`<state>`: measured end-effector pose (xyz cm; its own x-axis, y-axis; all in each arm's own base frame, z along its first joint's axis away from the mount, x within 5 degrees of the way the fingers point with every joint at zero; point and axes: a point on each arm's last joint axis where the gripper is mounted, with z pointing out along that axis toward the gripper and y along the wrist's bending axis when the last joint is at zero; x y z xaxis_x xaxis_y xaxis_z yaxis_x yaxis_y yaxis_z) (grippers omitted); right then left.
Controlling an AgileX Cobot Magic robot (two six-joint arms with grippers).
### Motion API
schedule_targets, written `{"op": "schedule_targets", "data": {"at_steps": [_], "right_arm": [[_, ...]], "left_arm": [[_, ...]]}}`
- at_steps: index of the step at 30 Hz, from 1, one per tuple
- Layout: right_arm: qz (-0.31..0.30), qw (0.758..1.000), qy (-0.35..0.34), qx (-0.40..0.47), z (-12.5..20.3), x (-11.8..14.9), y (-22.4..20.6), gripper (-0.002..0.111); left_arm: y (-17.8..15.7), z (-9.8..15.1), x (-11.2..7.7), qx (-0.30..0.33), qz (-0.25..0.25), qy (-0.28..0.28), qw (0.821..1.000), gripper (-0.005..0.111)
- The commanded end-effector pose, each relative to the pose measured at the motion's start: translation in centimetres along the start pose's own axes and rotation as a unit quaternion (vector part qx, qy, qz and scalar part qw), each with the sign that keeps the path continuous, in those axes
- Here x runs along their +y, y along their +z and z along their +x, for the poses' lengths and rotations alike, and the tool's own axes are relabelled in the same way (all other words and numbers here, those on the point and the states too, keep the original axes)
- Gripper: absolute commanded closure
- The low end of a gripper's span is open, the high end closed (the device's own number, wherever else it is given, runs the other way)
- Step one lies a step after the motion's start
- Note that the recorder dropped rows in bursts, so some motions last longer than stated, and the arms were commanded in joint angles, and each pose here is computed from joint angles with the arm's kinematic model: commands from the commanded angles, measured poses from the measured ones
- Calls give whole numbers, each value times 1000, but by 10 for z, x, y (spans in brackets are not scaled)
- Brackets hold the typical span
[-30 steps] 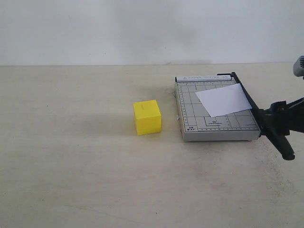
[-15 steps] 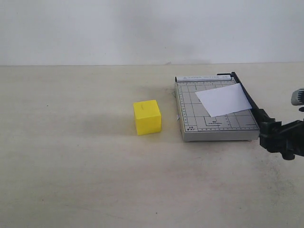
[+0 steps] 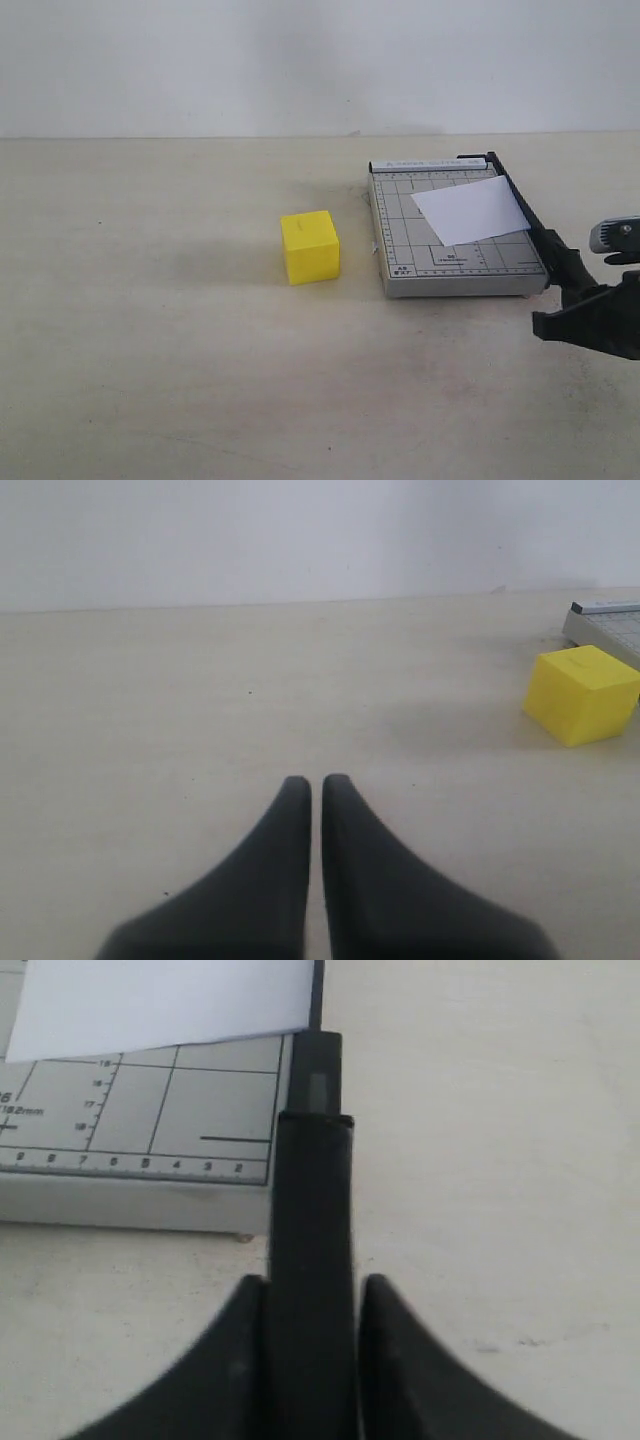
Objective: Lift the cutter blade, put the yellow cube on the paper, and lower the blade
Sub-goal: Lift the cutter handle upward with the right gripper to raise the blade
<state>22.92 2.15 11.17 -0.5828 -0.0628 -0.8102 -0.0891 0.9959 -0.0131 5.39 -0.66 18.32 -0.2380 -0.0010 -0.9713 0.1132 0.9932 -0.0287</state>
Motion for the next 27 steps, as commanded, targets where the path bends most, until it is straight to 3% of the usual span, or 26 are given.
{"op": "schedule_targets", "data": {"at_steps": [1,10,20,27], "right_arm": [[3,1000,-9,4,0,0,0,107],[7,995,-15,-96,-24,-1,-10,107],[13,966,-11,-259,-72,-2,-57,107],[14,953,-10,-302,-83,-3,-74,107]], "left_arm": [[-1,-2,-1,-9,5,-8,1000,102],[-1,-2,-1,-9,5,-8,1000,102],[-1,-2,-1,-9,5,-8,1000,102],[-1,-2,-1,-9,5,-8,1000,102]]}}
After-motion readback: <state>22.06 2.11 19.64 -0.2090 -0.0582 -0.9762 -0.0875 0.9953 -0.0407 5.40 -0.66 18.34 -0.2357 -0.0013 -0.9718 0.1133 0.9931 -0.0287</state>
